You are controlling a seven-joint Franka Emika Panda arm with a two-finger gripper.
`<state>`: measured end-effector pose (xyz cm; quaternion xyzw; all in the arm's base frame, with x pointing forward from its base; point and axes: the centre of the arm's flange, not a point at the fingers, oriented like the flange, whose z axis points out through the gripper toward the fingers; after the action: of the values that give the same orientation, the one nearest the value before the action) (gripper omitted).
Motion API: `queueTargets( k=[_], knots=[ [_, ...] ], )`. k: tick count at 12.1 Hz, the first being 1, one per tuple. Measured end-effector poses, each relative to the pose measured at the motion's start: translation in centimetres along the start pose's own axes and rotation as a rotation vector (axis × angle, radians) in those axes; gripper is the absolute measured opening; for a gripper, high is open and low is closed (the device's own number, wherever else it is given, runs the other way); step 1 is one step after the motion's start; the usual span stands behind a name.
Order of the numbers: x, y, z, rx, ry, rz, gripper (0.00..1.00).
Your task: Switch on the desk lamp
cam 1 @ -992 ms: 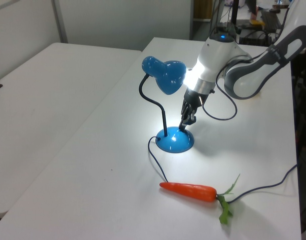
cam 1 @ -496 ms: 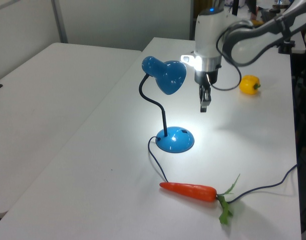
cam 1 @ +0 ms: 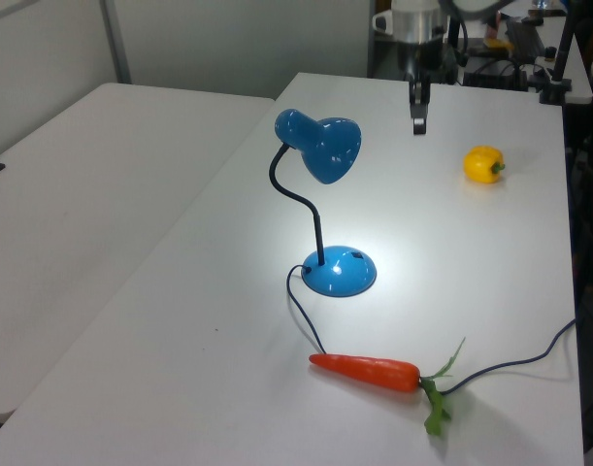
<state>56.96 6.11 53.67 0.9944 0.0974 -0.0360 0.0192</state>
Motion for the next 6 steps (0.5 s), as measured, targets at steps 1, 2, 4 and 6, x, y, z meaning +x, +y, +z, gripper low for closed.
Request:
queueTargets(
  k=[1,2,4,6],
  knots=[
    [-0.4,1.1,-1.4,0.000,0.011,0.026,0.01],
    [-1.0,2.7,-3.3,-0.001,0.023,0.058,0.01],
    [-2.1,4.6,-5.6,-0.010,0.034,0.098,0.01],
    [-2.9,6.2,-6.8,-0.017,0.045,0.132,0.07]
  ],
)
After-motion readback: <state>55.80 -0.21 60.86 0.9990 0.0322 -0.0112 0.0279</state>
